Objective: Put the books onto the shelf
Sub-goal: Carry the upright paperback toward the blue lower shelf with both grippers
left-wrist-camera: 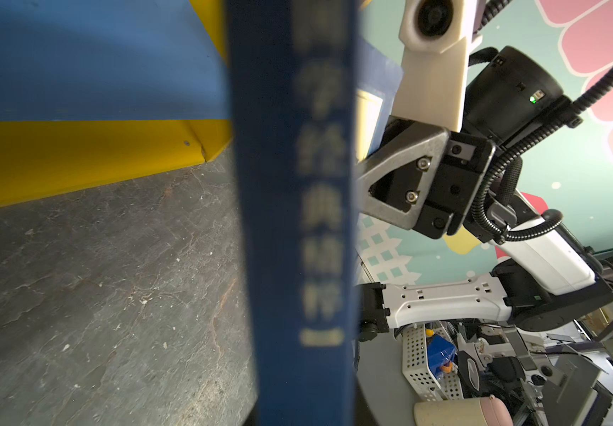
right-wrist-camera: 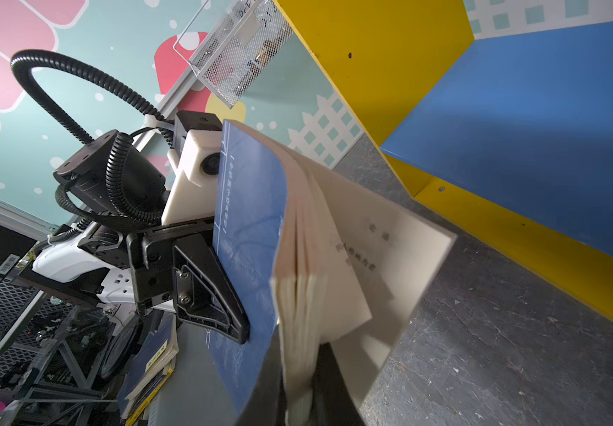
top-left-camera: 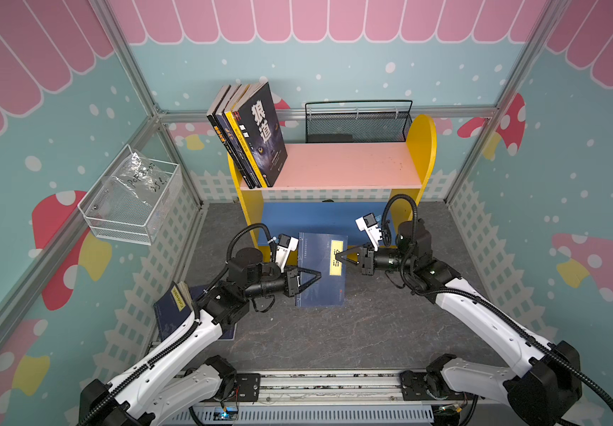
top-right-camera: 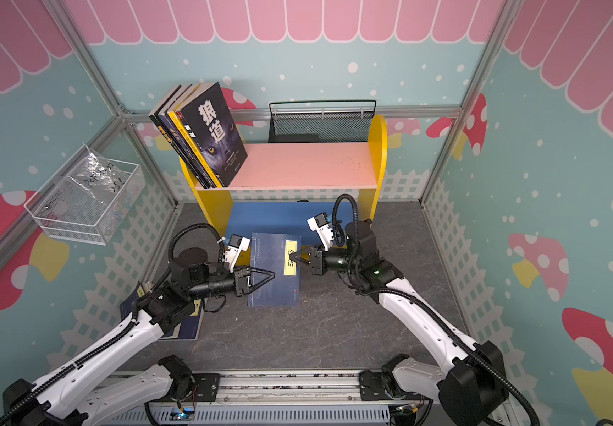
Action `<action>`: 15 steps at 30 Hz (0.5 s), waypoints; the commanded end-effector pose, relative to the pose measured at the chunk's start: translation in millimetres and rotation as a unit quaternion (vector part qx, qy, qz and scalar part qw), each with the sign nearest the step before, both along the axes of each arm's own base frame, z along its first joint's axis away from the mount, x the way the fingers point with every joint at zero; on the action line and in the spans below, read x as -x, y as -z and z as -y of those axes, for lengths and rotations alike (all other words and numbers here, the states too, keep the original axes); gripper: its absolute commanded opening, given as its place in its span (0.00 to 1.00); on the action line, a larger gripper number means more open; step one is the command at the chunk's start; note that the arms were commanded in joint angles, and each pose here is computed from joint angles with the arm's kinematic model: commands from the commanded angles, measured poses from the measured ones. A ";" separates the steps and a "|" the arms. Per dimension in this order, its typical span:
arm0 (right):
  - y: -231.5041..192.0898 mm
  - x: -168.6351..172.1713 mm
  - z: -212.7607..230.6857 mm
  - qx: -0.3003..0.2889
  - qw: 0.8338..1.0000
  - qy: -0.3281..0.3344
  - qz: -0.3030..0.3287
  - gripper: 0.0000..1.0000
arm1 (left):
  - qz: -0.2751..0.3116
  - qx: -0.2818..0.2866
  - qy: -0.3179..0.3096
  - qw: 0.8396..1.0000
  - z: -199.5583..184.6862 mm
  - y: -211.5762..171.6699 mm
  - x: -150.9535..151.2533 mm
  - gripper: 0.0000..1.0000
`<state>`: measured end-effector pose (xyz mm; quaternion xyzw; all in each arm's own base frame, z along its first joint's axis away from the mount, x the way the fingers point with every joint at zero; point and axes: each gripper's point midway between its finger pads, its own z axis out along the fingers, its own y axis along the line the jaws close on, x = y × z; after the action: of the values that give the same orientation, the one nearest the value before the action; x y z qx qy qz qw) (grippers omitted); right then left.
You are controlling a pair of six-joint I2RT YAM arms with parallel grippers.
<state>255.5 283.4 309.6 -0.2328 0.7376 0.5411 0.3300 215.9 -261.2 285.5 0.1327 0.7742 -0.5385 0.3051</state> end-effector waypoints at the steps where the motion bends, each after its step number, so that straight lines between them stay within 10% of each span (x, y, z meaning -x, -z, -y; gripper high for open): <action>1: -1.4 -11.5 2.1 -0.004 1.000 0.019 0.016 0.31 | 0.031 0.011 -0.017 0.999 -4.9 -27.8 -1.5 0.08; 6: 2.2 -3.3 7.1 -0.010 1.000 0.020 0.017 0.65 | 0.044 0.019 -0.053 0.997 -18.3 -45.6 -7.9 0.00; 15: -1.8 36.3 14.9 -0.090 0.996 -0.020 0.021 0.77 | 0.057 0.068 -0.041 0.995 -15.4 -81.1 -10.1 0.00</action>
<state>231.1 269.4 282.5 -0.2114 0.7201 0.5724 0.3303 225.5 -243.9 338.0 0.1037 0.7491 -0.5457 0.3611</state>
